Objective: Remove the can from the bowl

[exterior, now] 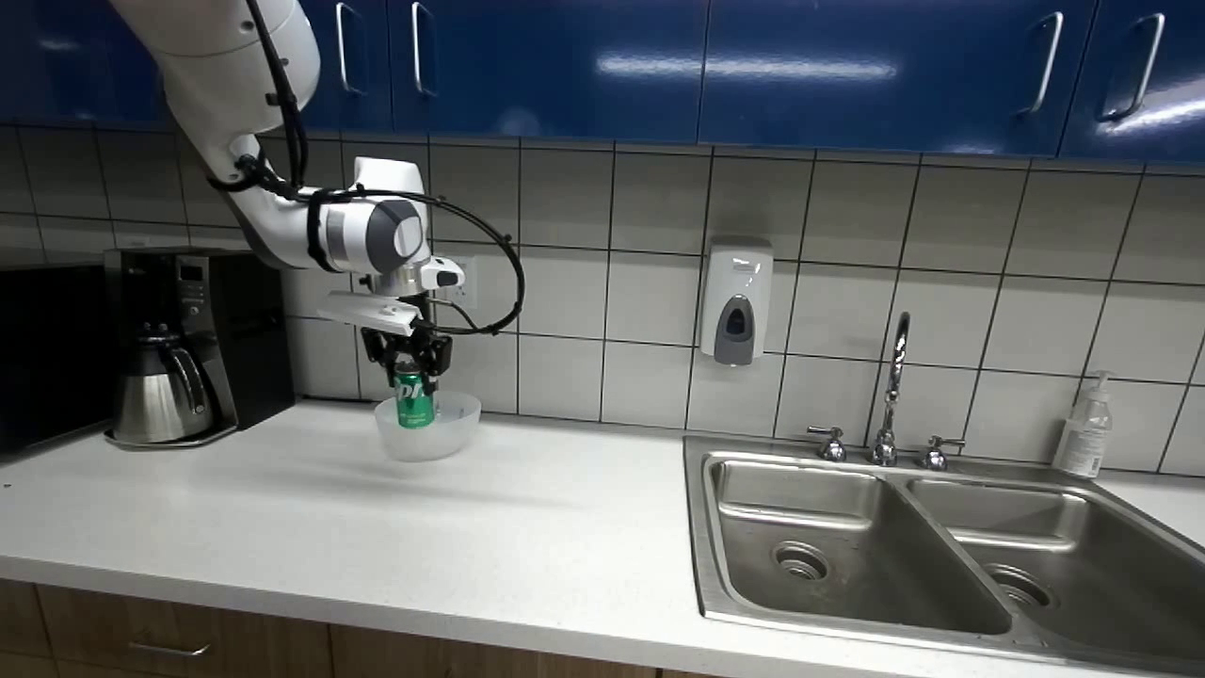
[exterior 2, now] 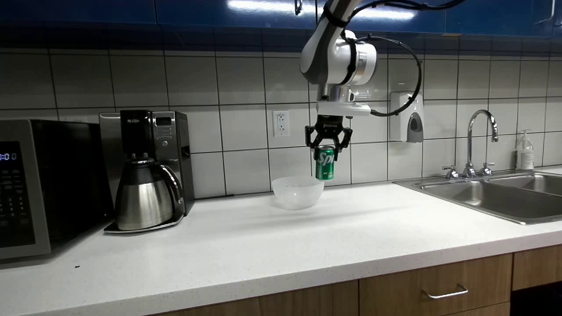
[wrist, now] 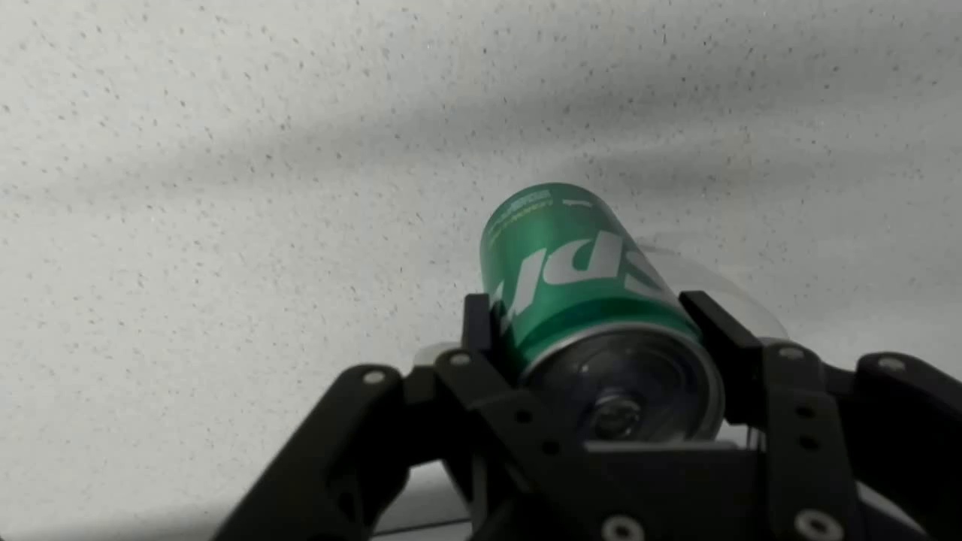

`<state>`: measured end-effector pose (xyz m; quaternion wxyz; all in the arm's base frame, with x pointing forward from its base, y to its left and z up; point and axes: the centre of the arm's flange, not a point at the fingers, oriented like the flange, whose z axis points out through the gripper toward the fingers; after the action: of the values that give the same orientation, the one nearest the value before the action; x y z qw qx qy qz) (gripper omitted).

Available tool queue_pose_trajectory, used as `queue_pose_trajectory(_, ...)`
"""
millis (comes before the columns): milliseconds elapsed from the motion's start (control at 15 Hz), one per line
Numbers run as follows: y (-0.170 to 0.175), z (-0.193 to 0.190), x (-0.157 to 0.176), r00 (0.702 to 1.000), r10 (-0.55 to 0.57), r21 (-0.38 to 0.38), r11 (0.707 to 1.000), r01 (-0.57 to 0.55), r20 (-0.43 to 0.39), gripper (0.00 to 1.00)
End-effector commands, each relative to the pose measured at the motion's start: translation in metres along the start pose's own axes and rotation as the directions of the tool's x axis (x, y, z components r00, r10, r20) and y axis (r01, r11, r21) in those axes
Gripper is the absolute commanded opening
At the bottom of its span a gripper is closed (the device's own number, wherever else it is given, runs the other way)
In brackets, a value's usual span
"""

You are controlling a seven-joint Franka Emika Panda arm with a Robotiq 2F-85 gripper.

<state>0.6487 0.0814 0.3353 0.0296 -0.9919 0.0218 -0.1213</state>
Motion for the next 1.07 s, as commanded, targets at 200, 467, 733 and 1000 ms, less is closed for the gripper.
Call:
queue_pose_trajectory(200,0.032,0.000,-0.072,0.997,0.014,-0.069,0.998,-0.009,0.071,0.39)
queue_pose_trajectory(467,0.057,0.012,-0.098,0.993,0.038,-0.131,0.991,-0.023,0.115,0.39)
queue_pose_trajectory(733,0.079,0.023,-0.116,0.988,0.067,-0.170,0.985,-0.043,0.140,0.39)
queue_pose_trajectory(1000,0.087,0.039,-0.128,0.976,0.131,-0.165,0.981,-0.102,0.175,0.39)
